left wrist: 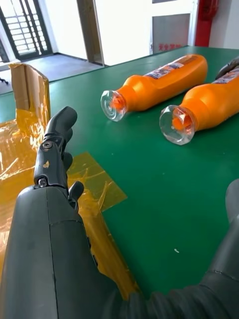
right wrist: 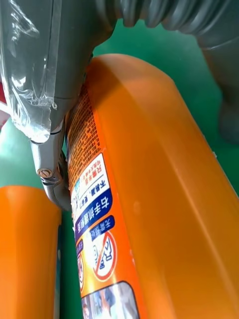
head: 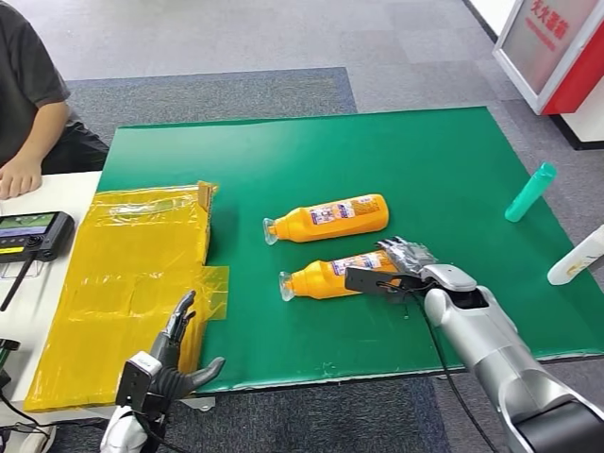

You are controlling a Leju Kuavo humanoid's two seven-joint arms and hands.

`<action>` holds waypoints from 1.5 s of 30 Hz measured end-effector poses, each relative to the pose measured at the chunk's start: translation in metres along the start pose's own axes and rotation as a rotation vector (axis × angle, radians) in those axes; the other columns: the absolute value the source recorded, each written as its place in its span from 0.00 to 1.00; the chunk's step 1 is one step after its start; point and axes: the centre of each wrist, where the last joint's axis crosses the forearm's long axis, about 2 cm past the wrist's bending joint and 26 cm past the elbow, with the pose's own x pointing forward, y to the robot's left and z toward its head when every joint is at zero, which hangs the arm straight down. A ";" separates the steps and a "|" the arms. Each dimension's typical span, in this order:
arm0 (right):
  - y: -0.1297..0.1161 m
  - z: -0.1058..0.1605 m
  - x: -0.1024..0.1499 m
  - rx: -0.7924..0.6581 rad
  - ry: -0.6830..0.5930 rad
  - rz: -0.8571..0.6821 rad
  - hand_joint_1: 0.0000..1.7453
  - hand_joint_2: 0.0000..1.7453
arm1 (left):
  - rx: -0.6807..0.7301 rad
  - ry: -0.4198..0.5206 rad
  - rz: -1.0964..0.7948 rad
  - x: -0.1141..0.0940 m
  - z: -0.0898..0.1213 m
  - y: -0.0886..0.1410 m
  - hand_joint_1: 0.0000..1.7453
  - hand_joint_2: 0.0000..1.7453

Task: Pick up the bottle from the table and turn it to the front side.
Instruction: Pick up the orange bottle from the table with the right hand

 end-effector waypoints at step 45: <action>0.072 0.072 0.116 -0.435 -0.524 -0.658 1.00 1.00 | -0.131 -0.182 0.477 0.017 -0.024 -0.007 0.00 1.00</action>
